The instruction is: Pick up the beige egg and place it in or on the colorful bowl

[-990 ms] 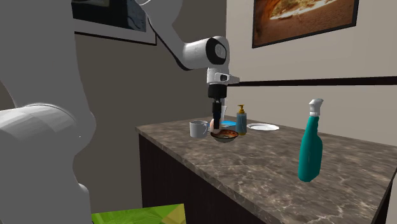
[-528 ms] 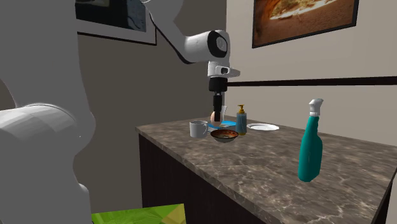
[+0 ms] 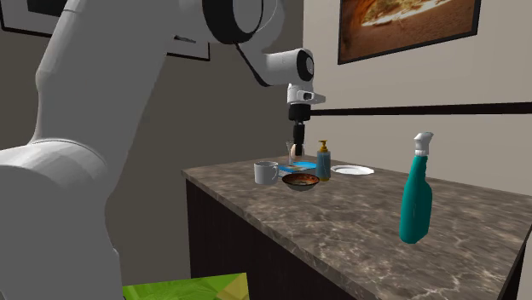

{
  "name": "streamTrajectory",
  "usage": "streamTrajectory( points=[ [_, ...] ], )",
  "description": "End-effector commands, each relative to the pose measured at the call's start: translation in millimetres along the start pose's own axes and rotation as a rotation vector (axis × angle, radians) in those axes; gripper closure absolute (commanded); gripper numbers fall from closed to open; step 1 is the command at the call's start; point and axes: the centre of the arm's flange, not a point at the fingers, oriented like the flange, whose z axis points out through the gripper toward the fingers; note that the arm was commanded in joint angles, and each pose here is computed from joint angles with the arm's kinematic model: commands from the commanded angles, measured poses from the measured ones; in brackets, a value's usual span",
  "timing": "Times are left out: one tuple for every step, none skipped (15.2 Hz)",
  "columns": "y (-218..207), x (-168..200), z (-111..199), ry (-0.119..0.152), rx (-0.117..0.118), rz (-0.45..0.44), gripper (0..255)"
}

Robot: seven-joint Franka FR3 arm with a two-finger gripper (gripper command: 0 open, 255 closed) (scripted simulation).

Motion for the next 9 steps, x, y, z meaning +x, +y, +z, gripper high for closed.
streamTrajectory(
  points=[
    [-27,8,-4,0.001,-0.001,0.003,255],
    [-39,11,-6,0.001,-0.001,0.003,255],
    [-59,17,-10,0.001,-0.001,0.003,255],
    [-59,17,-4,0.001,-0.001,0.003,255],
    [-60,17,1,0.001,-0.001,0.003,255],
    [-61,17,6,0.001,-0.001,0.003,255],
    [-61,18,11,0.001,-0.001,0.003,255],
    [-62,18,16,0.001,-0.001,0.003,255],
    [-63,18,22,0.001,-0.001,0.003,255]
  ],
)
